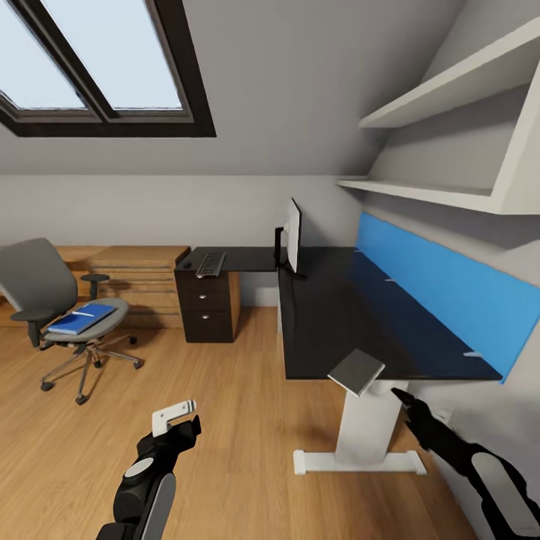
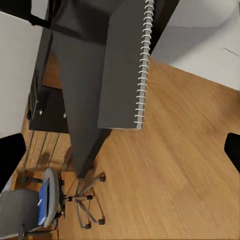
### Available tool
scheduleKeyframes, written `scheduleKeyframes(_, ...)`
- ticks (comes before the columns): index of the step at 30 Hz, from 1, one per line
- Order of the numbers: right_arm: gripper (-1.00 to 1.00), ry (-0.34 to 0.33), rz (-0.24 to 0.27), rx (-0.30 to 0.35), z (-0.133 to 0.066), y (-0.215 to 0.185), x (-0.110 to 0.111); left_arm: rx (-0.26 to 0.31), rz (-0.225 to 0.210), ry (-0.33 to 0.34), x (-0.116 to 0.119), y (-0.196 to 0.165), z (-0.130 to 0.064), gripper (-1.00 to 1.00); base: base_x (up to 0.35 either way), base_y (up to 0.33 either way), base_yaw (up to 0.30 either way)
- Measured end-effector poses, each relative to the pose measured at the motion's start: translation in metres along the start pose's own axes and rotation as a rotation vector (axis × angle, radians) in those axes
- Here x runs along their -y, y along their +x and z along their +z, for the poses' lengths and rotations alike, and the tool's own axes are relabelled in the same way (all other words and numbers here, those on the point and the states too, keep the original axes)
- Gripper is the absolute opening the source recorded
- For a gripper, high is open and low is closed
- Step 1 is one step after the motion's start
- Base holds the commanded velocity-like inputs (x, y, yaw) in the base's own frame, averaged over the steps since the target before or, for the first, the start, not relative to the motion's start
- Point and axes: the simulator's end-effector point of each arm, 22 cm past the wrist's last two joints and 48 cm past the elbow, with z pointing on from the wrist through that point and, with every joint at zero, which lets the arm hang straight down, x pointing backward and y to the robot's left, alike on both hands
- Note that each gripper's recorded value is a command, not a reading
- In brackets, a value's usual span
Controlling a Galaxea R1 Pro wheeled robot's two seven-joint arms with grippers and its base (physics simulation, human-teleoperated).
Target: In the bedroom, organize the workspace by keeping the computer under the desk, ensuring the monitor is on the desk, placing the keyboard on the desk next to the monitor, placing the mouse on the desk next to the keyboard, moving the folder from the swivel chair onto the desk next to the mouse, stacking the notebook on top of the folder with the pen on top of the notebook, and positioning the swivel chair next to the desk.
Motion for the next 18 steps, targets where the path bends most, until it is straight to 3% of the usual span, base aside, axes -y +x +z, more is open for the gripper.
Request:
scheduleKeyframes(3, 1.00, 0.003, 0.065, 0.108, 0.007, -0.002, 0.009, 0.000, 0.000, 0.000, -0.001, 0.004, 0.003, 1.00, 0.000, 0.000, 0.000)
scheduleKeyframes(10, 1.00, 0.008, 0.111, 0.166, 0.014, 0.001, 0.024, -0.004, 0.002, -0.001, -0.002, 0.016, 0.010, 1.00, 0.000, 0.000, 0.000)
scheduleKeyframes(13, 1.00, 0.002, 0.132, 0.165, 0.015, 0.003, 0.028, -0.005, 0.002, -0.001, -0.003, 0.021, 0.012, 1.00, 0.000, 0.000, 0.000)
scheduleKeyframes(18, 1.00, -0.038, 0.221, 0.086, 0.020, 0.021, 0.028, -0.006, 0.010, 0.008, 0.001, 0.030, 0.016, 1.00, 0.000, 0.000, 0.000)
